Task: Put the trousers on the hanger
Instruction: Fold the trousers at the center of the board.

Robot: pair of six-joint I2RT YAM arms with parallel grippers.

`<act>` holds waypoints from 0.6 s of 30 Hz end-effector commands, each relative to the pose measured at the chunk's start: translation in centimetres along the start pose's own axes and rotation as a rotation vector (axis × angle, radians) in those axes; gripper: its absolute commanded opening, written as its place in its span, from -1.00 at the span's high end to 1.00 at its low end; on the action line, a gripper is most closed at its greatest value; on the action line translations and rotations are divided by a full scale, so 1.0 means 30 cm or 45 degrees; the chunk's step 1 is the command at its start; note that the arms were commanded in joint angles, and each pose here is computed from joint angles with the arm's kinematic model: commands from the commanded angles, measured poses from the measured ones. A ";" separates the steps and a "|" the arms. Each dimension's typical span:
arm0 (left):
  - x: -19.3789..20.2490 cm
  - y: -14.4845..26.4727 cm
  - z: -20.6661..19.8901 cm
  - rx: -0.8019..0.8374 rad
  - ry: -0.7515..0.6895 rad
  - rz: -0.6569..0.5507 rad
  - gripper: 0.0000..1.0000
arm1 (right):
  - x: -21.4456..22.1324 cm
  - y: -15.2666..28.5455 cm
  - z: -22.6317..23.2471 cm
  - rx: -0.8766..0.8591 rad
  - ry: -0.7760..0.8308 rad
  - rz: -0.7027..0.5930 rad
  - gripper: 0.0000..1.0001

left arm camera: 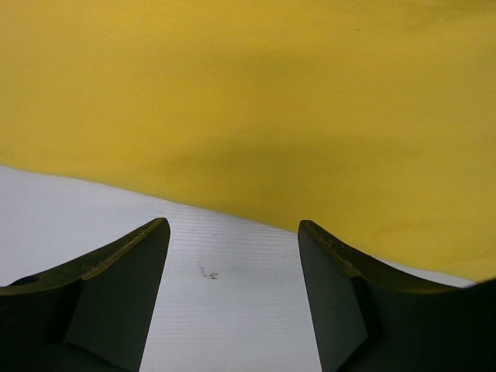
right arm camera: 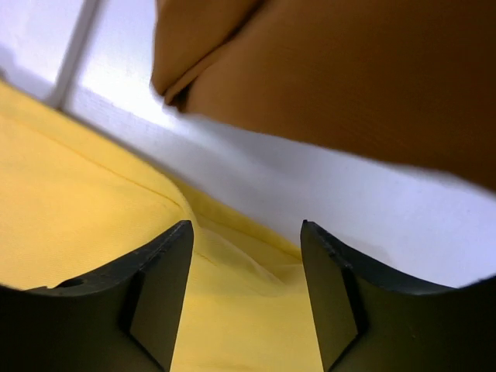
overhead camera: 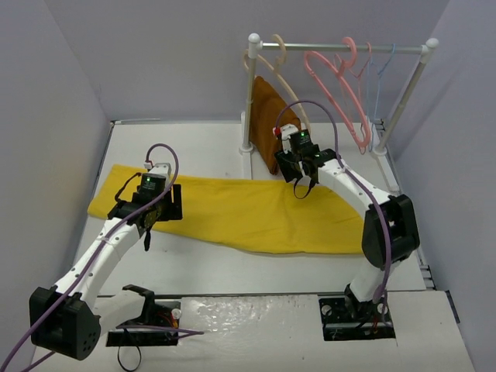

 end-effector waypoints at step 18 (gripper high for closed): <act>-0.065 0.029 0.000 -0.004 0.003 -0.092 -0.28 | 0.151 -0.046 -0.008 0.181 -0.612 -0.196 0.79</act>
Point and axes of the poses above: each gripper's point midway between its finger pads, its own y axis back along the fingers, its own z axis along the line the jaws close on, x = y × z, the point moved 3 cm from there along y, back along the fingers, and after that the axes turned 4 degrees about y, right-handed, at the moved point
